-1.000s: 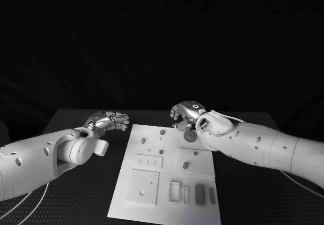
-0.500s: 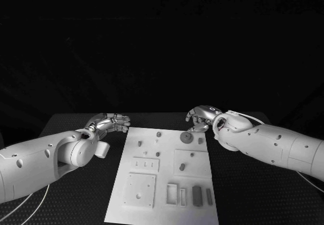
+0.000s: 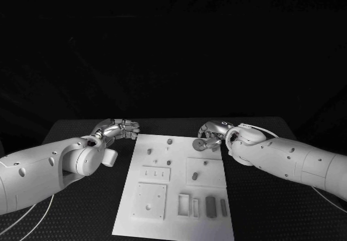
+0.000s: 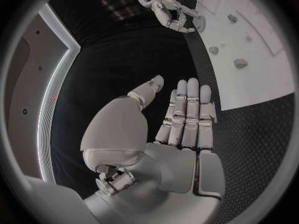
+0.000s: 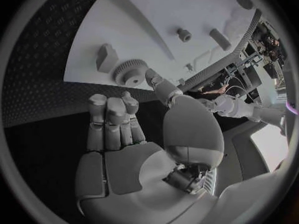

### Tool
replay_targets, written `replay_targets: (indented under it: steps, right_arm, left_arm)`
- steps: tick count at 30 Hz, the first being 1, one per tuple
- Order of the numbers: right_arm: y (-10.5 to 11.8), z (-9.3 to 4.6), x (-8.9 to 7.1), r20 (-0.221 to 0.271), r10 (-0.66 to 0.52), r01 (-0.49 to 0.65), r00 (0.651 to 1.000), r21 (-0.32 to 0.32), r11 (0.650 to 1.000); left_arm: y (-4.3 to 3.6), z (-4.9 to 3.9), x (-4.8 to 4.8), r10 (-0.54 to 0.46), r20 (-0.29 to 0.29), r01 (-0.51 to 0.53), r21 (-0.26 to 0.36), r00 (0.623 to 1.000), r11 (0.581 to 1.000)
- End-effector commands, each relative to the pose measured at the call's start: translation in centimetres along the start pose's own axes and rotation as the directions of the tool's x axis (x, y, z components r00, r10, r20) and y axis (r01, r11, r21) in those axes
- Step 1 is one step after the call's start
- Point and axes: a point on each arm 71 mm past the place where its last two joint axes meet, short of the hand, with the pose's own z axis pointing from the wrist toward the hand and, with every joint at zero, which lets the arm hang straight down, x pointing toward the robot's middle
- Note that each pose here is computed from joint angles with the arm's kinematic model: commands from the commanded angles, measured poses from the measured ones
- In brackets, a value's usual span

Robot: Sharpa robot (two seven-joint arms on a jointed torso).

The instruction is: Assemble the parts on the task board

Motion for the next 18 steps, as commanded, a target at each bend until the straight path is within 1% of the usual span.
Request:
replay_targets:
  steps: [1,5,11,18]
  right_arm:
    - [0.37,0.11,0.45,-0.028,0.0,0.0,1.0,-0.021,1.0]
    - [0.51,0.25,0.58,-0.029,-0.006,0.005,1.0,-0.024,1.0]
    - [0.07,0.34,0.65,-0.034,-0.01,0.01,0.999,-0.013,1.0]
    - [-0.23,0.34,0.78,-0.052,-0.013,0.012,0.999,-0.006,1.0]
  left_arm:
    - [-0.17,0.05,0.21,0.0,-0.019,0.001,0.014,1.0,1.0]
    - [-0.18,0.06,0.26,-0.001,-0.02,0.001,0.014,1.0,1.0]
    - [-0.18,0.03,0.3,-0.001,-0.022,0.001,0.013,1.0,1.0]
    - [-0.18,0.04,0.27,-0.001,-0.021,0.001,0.013,1.0,1.0]
